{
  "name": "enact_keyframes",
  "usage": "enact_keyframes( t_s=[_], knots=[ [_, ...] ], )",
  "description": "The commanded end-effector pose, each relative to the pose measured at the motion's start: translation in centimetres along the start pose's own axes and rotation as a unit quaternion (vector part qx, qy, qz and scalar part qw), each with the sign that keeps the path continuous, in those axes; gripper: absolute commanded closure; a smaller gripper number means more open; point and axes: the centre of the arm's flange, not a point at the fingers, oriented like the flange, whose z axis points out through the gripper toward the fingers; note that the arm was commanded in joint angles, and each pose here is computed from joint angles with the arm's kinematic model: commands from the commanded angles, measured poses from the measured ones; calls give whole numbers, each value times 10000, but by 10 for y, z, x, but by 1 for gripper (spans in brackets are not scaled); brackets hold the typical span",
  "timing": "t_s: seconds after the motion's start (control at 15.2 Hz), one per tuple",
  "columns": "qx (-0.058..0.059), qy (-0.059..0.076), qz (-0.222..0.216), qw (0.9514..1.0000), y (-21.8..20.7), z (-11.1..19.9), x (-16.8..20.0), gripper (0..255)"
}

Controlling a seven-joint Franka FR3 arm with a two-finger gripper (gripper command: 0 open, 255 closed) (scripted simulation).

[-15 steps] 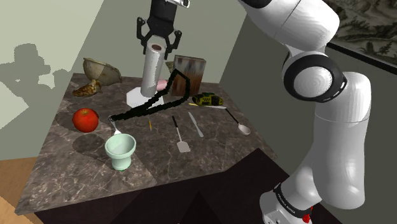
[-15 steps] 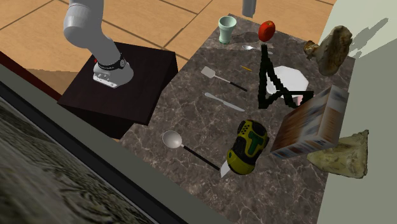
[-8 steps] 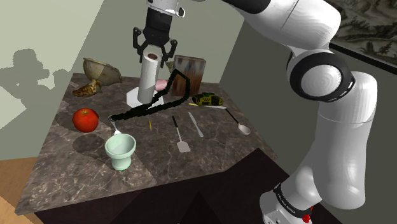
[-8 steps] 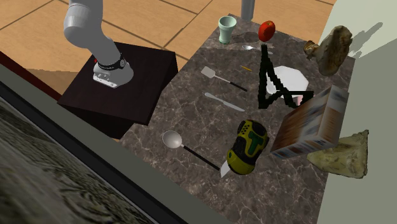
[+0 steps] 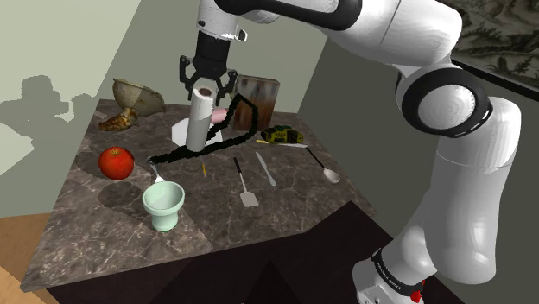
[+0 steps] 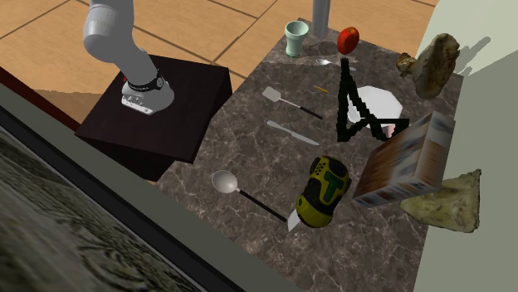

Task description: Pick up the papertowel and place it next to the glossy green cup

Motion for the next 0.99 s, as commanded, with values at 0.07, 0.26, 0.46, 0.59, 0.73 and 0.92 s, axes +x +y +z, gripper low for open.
enact_keyframes(
  t_s=[0.07, 0.26, 0.46, 0.59, 0.73, 0.92],
  knots=[
    [2, 2, 1, 10000, 1, 16, 3, 255],
    [2, 2, 1, 10000, 3, 31, 5, 255],
    [2, 2, 1, 10000, 4, 47, 7, 255],
    [2, 2, 1, 10000, 5, 57, 8, 255],
    [2, 2, 1, 10000, 5, 68, 9, 255],
    [2, 2, 1, 10000, 7, 84, 11, 255]
  ],
)
